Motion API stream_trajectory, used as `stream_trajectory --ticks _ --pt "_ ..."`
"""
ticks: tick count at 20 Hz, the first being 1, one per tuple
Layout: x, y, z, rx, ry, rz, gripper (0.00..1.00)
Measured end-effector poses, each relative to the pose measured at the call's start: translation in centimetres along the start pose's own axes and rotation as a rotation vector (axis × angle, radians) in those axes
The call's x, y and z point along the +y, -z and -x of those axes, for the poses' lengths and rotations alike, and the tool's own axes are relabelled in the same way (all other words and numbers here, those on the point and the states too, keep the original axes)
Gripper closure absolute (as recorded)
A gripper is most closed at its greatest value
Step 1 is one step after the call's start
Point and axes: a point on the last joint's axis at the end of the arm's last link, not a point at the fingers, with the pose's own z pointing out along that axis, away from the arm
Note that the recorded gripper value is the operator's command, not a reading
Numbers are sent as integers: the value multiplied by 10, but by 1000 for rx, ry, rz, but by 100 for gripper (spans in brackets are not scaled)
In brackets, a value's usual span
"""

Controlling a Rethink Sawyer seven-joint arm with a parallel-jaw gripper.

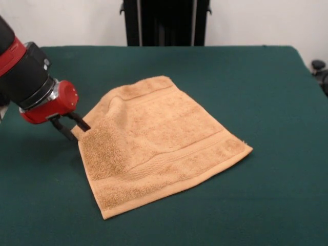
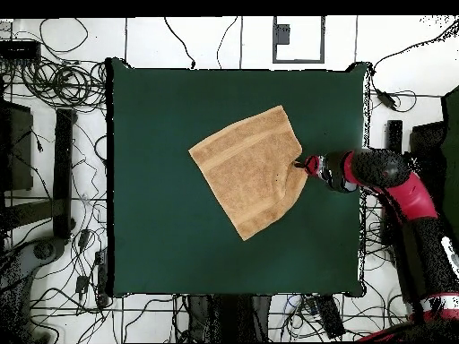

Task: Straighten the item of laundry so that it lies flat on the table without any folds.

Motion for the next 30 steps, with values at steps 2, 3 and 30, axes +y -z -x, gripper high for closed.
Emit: stream_trajectory --ticks 2,3,30 --pt "0 0 0 1 0 0 100" --pt "0 -1 0 1 -1 0 100" --pt "-34 32 -20 -12 69 -346 100"
